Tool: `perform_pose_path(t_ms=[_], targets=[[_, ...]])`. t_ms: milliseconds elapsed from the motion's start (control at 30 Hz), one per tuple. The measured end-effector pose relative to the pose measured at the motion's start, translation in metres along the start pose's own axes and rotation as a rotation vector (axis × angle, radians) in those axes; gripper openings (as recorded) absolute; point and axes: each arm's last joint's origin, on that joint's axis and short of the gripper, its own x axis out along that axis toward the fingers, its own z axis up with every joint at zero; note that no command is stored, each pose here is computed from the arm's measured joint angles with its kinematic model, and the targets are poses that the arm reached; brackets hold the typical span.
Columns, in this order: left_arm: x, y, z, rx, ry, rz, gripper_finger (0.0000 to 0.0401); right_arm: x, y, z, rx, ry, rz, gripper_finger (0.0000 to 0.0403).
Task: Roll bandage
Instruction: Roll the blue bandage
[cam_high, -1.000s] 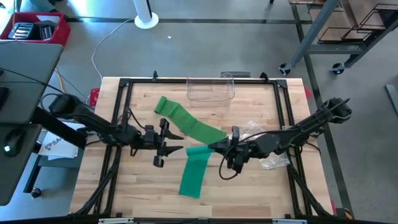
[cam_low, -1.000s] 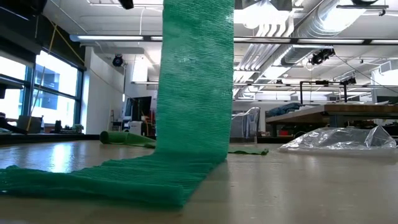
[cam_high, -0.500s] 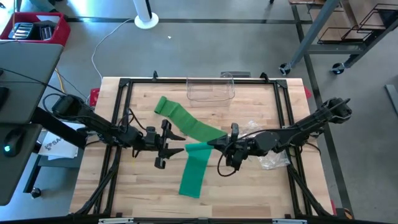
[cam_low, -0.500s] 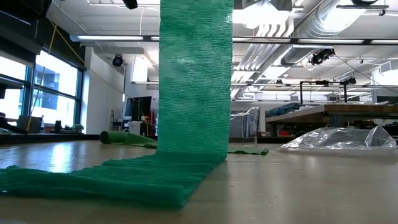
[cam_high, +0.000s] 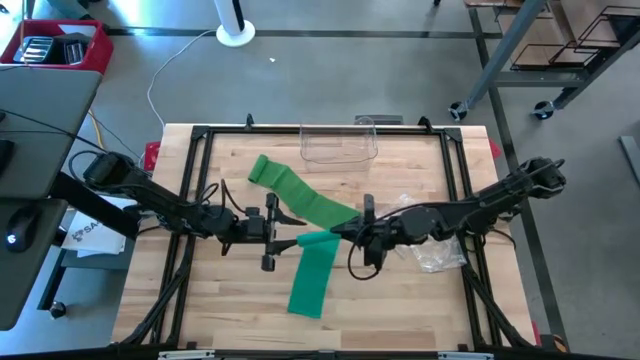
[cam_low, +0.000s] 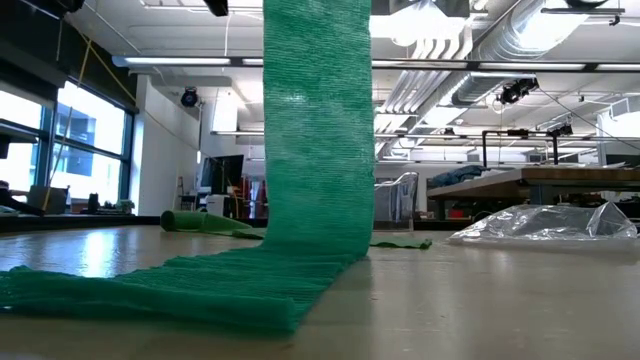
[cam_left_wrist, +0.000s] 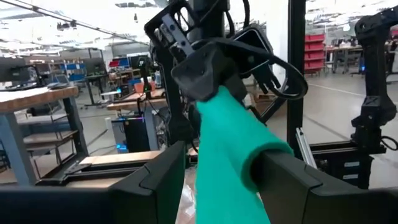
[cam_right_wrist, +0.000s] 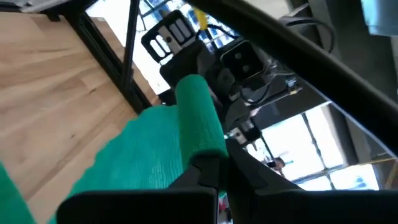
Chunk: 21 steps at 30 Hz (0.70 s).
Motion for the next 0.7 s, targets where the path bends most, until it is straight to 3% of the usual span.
perform_pose_path(t_ms=[200,467,567,700], targets=[[0.000,0.000,-0.001,0.022,0.015,-0.002,0.0159,0.002,0.000,-0.005,0.048,0.016,0.016,0.0001],[0.000,0.000,-0.002,0.069,0.021,-0.002,0.0047,0.003,-0.004,-0.009,0.146,0.015,0.009,0.0004],[0.000,0.000,-0.002,0.101,0.028,0.040,0.0010,0.004,-0.006,-0.010,0.191,0.043,-0.030,0.0030],[-0.004,0.000,0.004,0.164,0.038,0.137,0.0015,-0.001,-0.013,-0.009,0.239,0.111,-0.105,0.0093]])
